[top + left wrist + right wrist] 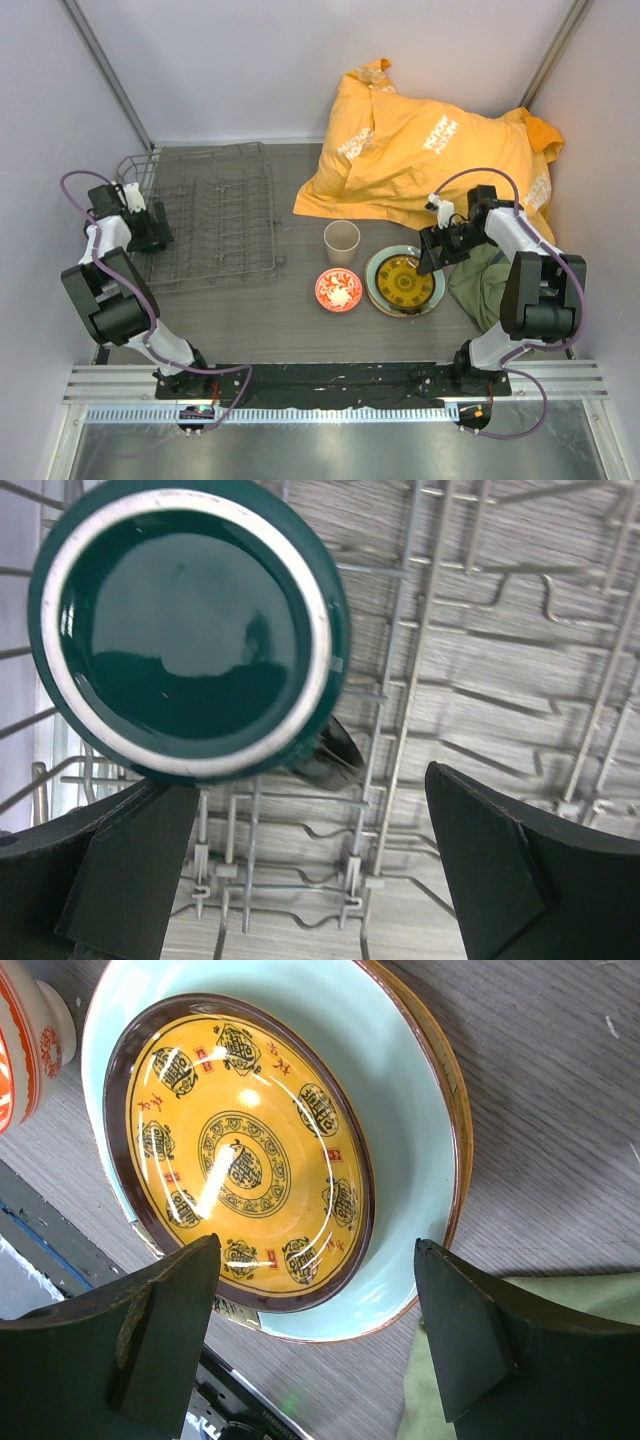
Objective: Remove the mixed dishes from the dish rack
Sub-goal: Pick up the cup from the dish rack.
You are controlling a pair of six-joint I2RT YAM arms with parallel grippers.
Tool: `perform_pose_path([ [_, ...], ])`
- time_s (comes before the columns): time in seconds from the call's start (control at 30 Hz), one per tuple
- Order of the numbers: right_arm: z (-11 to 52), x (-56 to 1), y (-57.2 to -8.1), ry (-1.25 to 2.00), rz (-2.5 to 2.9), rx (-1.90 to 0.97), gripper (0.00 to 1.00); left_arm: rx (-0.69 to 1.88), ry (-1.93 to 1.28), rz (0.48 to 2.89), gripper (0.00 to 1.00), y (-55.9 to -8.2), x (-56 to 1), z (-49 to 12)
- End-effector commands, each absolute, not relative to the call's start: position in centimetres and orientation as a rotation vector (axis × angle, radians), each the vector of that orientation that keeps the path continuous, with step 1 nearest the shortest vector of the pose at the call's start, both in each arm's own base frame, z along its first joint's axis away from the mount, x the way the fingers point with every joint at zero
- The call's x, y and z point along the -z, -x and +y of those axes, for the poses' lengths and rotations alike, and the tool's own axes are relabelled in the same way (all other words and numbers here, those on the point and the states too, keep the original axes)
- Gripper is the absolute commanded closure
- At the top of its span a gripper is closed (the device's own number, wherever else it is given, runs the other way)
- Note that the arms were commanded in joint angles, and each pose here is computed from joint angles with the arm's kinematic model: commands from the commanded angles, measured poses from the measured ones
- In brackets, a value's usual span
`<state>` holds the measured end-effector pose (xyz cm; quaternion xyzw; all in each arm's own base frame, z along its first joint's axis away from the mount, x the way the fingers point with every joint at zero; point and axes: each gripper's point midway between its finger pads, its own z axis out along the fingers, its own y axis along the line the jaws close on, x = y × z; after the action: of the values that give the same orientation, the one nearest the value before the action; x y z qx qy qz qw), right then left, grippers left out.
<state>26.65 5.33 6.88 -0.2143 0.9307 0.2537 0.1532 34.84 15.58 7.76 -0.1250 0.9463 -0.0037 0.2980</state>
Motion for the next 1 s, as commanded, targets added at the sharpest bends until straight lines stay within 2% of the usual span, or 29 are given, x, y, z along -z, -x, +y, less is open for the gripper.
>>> perform_pose_path([
  [0.0, 5.8, -7.7, -26.8, 0.623, 2.634, -0.735, 0.16, -0.069, 0.366, 2.449, 0.0, -36.7, -8.6, 17.6],
  [0.07, 5.7, -7.7, -26.9, 0.626, 2.629, -0.732, 0.17, -0.075, 0.368, 2.449, 0.05, -36.8, -8.4, 17.8],
  [0.13, 5.7, -7.7, -26.9, 0.623, 2.634, -0.735, 0.16, -0.079, 0.367, 2.45, 0.14, -36.9, -8.3, 17.9],
  [0.3, 5.7, -7.3, -26.7, 0.626, 2.643, -0.742, 0.17, -0.122, 0.373, 2.431, 0.16, -36.9, -8.4, 18.5],
  [0.73, 5.8, -7.0, -26.7, 0.628, 2.649, -0.757, 0.17, -0.158, 0.333, 2.45, 0.44, -35.9, -7.5, 18.6],
  [0.97, 5.9, -6.7, -26.7, 0.633, 2.65, -0.764, 0.17, -0.15, 0.285, 2.454, 0.5, -35.1, -7.5, 17.9],
])
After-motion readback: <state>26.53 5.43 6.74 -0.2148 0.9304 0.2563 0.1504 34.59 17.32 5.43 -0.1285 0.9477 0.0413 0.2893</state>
